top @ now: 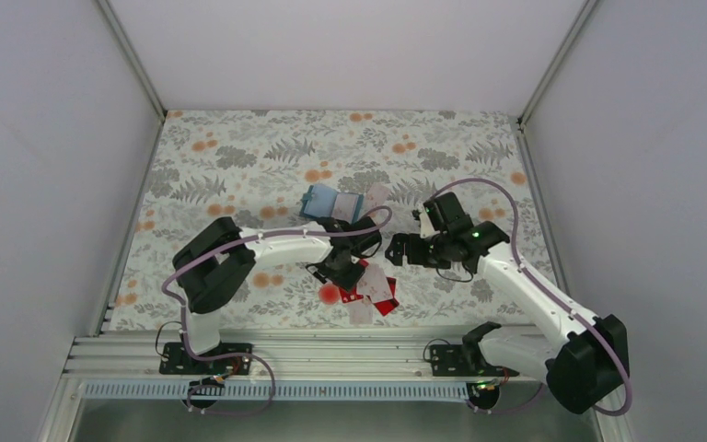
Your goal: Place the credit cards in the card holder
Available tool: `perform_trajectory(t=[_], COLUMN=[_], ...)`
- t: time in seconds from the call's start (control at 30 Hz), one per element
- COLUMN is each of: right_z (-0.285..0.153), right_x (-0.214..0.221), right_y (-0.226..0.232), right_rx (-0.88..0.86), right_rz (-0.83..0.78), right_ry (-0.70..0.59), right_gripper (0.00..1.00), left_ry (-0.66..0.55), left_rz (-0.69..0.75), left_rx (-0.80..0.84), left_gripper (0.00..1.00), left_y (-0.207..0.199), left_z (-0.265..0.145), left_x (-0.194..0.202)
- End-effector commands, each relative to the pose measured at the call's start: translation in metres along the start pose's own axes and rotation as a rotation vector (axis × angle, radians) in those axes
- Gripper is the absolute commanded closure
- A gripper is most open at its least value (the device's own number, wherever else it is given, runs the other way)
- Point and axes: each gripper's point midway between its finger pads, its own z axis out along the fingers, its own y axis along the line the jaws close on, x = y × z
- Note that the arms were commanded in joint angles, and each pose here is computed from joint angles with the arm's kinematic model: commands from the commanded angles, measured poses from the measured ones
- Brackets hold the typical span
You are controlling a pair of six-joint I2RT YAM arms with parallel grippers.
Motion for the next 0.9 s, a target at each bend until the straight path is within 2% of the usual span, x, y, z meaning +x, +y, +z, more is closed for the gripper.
perform_trajectory(t=[0.0, 0.33, 0.47, 0.7, 0.87], right_z=[-0.012, -0.044, -0.059, -0.066, -0.068], right_x=[-0.007, -0.032, -0.041, -0.044, -0.044], right_y=[0.007, 0.044, 0.057, 0.061, 0.06], right_rx=[-0.026, -0.222, -0.339, -0.477, -0.526], right_rz=[0.005, 0.052, 0.108, 0.216, 0.243], right_ry=[-0.037, -0.161, -0.204, -0.203, -0.195], right_gripper=[0.01, 0.03, 0.08, 0.26, 0.31], left_ry=[-0.092, -0.185, -0.234, -0.32, -0.356], left_rz=[-0.009, -0.05, -0.079, -0.116, -0.121], left_rx=[0.03, 0.126, 0.209, 0.345, 0.393], left_gripper=[0.53, 0.53, 0.52, 0.52, 0.52], left_y=[-0.01, -0.026, -0.04, -0.06, -0.067], left_z=[-0.03, -0.074, -0.099, -0.142, -0.162], left_x=[-0.021, -0.038, -0.048, -0.063, -0.07])
